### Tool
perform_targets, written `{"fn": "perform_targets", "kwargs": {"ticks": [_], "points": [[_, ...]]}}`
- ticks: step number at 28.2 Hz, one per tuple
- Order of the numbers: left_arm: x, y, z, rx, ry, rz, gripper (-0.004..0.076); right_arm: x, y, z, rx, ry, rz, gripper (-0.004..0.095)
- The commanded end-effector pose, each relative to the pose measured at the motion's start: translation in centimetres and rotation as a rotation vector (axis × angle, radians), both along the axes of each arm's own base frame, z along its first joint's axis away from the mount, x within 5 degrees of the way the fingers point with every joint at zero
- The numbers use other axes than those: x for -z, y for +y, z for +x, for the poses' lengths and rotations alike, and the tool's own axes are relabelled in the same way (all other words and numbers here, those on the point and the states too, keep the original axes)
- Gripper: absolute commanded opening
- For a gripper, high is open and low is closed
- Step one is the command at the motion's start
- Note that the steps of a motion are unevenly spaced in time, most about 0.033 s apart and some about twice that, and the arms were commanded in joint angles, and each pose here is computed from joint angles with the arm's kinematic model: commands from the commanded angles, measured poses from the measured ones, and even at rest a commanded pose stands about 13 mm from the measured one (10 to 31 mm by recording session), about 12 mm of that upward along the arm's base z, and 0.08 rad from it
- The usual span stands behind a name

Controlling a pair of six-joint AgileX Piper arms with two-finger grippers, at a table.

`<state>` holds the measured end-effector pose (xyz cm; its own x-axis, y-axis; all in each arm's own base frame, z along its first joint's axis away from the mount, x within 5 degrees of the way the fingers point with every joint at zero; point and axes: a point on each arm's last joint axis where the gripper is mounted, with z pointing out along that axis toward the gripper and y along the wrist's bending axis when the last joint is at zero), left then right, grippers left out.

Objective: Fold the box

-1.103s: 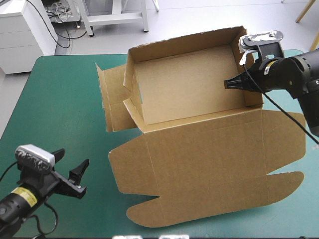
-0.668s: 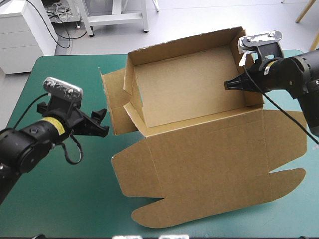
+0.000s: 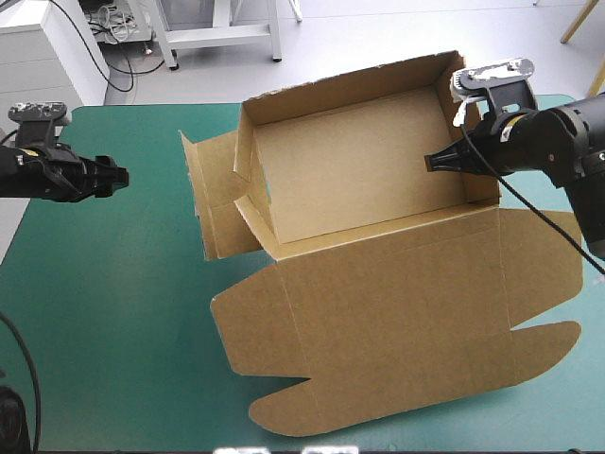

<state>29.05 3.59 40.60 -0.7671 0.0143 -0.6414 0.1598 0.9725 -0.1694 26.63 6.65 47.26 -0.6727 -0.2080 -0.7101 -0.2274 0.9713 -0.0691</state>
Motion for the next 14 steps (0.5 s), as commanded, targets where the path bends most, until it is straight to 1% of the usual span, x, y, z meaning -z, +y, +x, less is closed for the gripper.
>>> {"fn": "perform_targets", "kwargs": {"ticks": [1, 4, 6, 9, 12, 14], "points": [[1.8, 0.1, 2.0, 0.098, -0.056, -0.219, 0.0494, -2.4, -0.3, -1.3, -0.003, -0.127, 0.036, -0.0021], [4.9, -0.3, 3.3, 0.156, -0.04, -0.329, 0.0494, -2.4, -0.3, -1.3, -0.003, -0.127, 0.036, -0.0022], [6.7, -0.8, 3.9, 0.166, -0.052, -0.441, 0.0494, -2.4, -0.3, -1.3, -0.004, -0.127, 0.038, -0.0022], [9.0, -1.4, 4.3, 0.167, -0.099, -0.561, 0.0493, -2.4, -0.3, -1.3, -0.006, -0.126, 0.041, -0.0021], [10.8, -2.4, 4.3, 0.168, -0.12, -0.587, 0.0493, -2.5, -0.2, -1.1, -0.007, -0.143, 0.045, -0.0021], [11.6, -3.2, 4.2, 0.171, -0.119, -0.578, 0.0493, -2.5, -0.2, -1.0, -0.008, -0.148, 0.046, -0.0022]]}}
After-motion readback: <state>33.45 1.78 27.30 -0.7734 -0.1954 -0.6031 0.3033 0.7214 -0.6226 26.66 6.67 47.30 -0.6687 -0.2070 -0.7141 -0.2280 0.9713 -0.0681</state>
